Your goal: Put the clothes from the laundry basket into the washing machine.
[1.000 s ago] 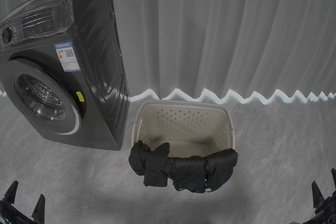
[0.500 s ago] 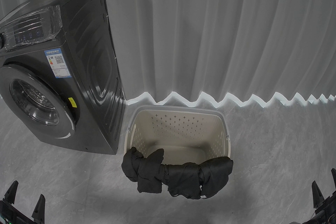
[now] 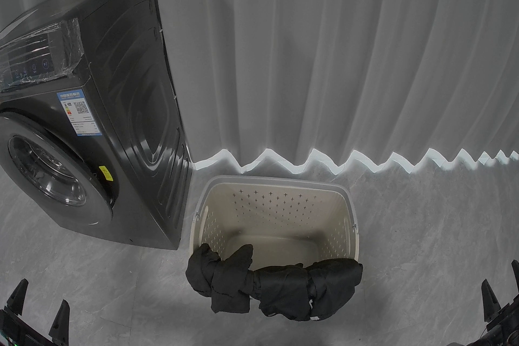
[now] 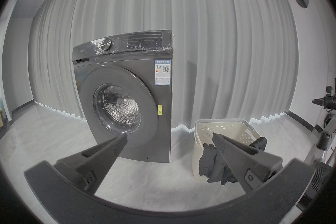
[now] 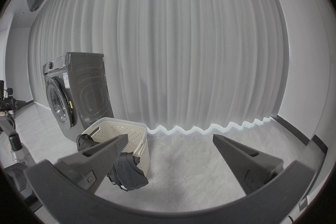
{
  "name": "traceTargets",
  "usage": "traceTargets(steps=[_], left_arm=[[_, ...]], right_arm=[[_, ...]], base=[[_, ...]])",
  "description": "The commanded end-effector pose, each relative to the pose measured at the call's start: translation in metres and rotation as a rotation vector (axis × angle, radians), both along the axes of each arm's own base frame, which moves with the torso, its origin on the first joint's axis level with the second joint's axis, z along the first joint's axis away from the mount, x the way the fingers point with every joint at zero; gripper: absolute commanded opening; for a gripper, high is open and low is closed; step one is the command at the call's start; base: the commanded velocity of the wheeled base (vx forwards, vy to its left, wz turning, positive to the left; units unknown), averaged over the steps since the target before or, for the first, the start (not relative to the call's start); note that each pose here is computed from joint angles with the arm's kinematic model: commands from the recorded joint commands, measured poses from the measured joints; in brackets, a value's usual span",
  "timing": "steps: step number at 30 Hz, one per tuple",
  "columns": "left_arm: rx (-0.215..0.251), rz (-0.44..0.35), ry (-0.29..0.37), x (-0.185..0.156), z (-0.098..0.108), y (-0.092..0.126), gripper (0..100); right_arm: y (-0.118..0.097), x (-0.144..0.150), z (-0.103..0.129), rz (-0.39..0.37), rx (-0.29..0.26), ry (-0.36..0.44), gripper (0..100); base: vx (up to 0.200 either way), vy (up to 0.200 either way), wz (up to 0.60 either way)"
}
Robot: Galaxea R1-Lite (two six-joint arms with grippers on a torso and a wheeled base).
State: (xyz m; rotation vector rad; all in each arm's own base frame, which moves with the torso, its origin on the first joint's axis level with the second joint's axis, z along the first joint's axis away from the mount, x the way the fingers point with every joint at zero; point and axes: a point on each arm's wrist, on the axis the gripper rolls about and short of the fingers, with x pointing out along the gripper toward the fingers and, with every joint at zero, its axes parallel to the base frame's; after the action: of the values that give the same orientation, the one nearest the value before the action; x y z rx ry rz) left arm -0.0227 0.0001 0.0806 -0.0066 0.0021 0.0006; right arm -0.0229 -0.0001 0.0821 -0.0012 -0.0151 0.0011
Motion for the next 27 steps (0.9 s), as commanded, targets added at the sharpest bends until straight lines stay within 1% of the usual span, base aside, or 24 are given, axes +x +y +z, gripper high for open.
traceTargets(steps=[1, 2, 13, 19, 27], left_arm=[[0.0, -0.001, -0.001, -0.0001, -0.0053, 0.0, 100], [0.0, -0.001, -0.001, -0.0001, -0.0053, 0.0, 100], [0.002, -0.001, -0.001, -0.0001, -0.0053, 0.0, 100], [0.002, -0.001, -0.001, -0.0001, -0.0053, 0.0, 100], [0.002, -0.001, -0.001, -0.0001, -0.0053, 0.0, 100]], right_arm=[[0.0, 0.0001, -0.0052, 0.0, 0.0, 0.001, 100], [0.0, 0.0001, -0.0052, 0.0, 0.0, 0.001, 100], [0.0, 0.0001, -0.0052, 0.0, 0.0, 0.001, 100], [0.0, 0.0001, -0.0052, 0.0, 0.0, 0.001, 100], [0.0, 0.0001, -0.0052, 0.0, 0.0, 0.001, 100]], base=[[0.2, 0.0, 0.0], [0.2, 0.0, 0.0], [0.0, 0.0, 0.0], [0.2, 0.0, 0.0], [0.0, 0.0, 0.0]])
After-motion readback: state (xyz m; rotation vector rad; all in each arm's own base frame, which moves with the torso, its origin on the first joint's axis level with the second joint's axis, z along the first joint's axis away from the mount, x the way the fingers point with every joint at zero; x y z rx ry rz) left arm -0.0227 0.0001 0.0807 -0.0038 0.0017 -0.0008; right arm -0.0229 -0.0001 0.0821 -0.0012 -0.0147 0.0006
